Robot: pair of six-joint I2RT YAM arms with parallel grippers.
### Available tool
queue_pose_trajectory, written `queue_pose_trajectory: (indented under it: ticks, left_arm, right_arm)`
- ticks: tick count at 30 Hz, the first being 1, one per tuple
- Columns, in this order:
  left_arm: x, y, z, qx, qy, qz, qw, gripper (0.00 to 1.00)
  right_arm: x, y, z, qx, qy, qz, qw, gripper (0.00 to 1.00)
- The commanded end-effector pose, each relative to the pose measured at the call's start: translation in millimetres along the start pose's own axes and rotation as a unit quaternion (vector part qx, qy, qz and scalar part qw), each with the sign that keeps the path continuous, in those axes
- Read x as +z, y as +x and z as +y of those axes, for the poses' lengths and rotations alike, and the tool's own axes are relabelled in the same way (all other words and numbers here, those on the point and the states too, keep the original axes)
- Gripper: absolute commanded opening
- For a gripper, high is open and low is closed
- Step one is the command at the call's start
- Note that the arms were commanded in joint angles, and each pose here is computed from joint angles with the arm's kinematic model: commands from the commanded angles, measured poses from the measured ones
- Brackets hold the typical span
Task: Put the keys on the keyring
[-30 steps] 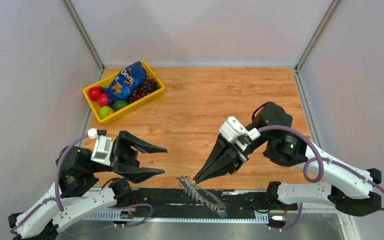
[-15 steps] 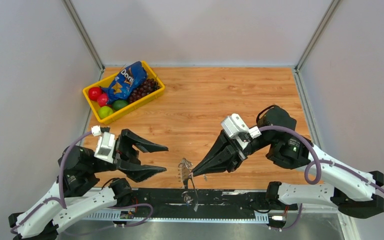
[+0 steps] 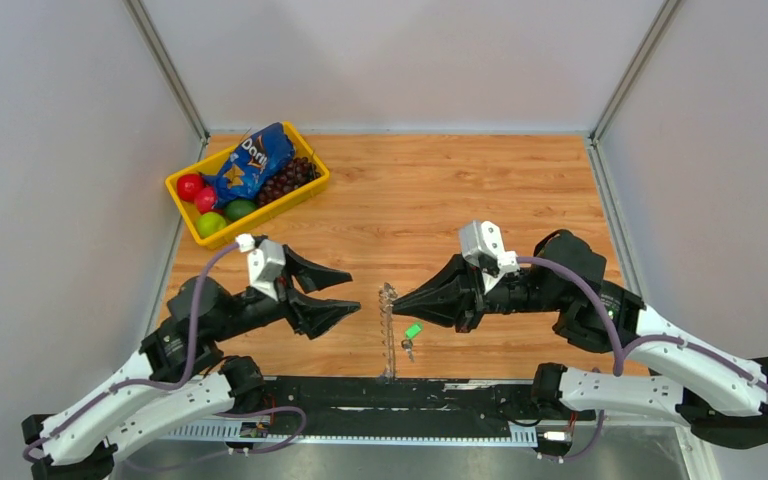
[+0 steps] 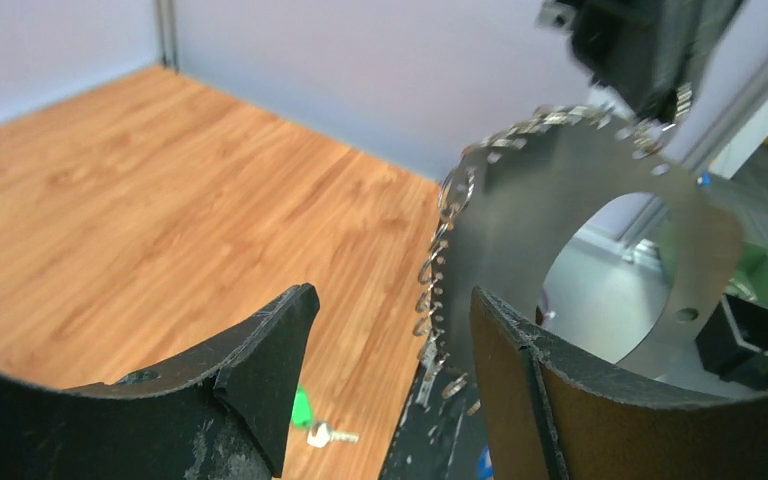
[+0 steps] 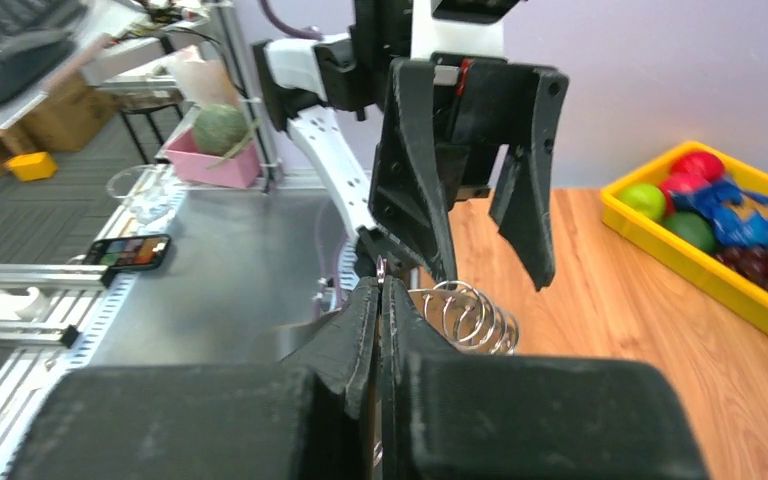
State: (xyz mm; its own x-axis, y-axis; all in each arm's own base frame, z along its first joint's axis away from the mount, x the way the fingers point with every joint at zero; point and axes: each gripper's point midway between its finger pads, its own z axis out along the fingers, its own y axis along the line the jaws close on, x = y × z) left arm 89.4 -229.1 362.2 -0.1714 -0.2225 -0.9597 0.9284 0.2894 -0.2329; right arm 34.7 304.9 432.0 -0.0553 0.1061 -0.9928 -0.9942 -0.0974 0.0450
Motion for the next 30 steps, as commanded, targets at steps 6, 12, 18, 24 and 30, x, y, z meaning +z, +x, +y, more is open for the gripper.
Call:
queue_pose_trajectory:
  ticks: [6,12,18,24,30]
  left_arm:
    - [28,65,49,-0.058,-0.093,0.052,0.993,0.68]
    - [37,113,84,-0.142,-0.192,0.099,0.966,0.68]
    - [41,169,99,-0.221,-0.25,0.17,0.927,0.71]
    - [42,215,103,-0.282,-0.281,0.22,0.891,0.71]
    - [44,257,99,-0.336,-0.29,0.268,0.855,0.71]
  right_arm:
    - [-39,6,-36,-0.01,0.148,0.008,0.989,0.0]
    - [-61,8,-47,0.006,0.207,0.001,0.978,0.0]
    - [-81,7,-53,0.029,0.253,-0.009,0.967,0.0]
    - [-87,18,-63,0.043,0.287,0.008,0.957,0.0]
    - [-91,24,-71,0.046,0.313,0.018,0.949,0.0]
